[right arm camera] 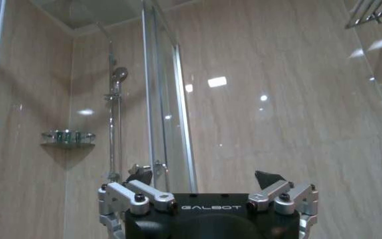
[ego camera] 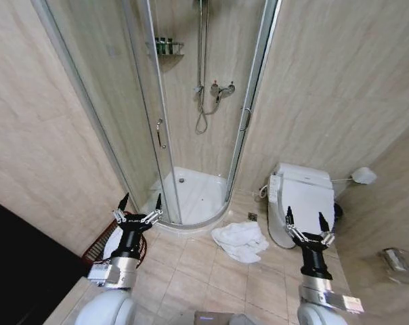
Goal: Discard the used towel into the hamper.
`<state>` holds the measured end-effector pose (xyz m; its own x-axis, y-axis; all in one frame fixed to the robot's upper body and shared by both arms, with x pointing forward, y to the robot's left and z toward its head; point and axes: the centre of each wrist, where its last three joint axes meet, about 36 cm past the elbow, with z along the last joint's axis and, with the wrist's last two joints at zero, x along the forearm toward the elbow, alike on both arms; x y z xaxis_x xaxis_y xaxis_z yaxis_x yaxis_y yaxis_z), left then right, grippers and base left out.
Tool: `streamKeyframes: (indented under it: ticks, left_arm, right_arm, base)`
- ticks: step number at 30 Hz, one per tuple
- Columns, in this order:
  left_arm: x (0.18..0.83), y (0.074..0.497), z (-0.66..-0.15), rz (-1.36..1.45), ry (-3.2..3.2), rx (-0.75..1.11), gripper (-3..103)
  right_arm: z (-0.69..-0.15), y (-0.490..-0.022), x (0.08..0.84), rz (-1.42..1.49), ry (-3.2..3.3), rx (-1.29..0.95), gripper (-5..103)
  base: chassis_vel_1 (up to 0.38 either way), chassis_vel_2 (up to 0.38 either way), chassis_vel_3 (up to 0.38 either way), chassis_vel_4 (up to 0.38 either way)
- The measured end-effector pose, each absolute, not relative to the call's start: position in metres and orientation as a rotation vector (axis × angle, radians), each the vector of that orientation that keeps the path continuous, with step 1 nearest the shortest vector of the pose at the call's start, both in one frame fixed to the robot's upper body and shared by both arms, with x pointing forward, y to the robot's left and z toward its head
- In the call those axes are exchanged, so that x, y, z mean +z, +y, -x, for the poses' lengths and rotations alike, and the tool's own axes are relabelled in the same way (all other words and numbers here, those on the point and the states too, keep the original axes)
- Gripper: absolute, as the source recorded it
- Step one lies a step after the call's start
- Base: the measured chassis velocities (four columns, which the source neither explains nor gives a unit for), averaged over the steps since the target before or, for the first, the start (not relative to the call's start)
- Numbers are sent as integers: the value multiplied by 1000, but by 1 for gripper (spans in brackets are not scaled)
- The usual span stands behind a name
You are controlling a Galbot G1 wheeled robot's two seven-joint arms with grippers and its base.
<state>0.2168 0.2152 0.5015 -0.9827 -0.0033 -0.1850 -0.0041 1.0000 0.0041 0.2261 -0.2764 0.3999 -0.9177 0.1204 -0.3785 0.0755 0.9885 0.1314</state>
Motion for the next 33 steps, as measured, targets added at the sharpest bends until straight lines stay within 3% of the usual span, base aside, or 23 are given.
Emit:
streamKeyframes:
  ticks: [33]
  left_arm:
    - [501,215,-217,6,2956,6,100]
  right_arm:
    - [-233,-280,395,-153,2717,137,100]
  base:
    - [-131,-134,129,133]
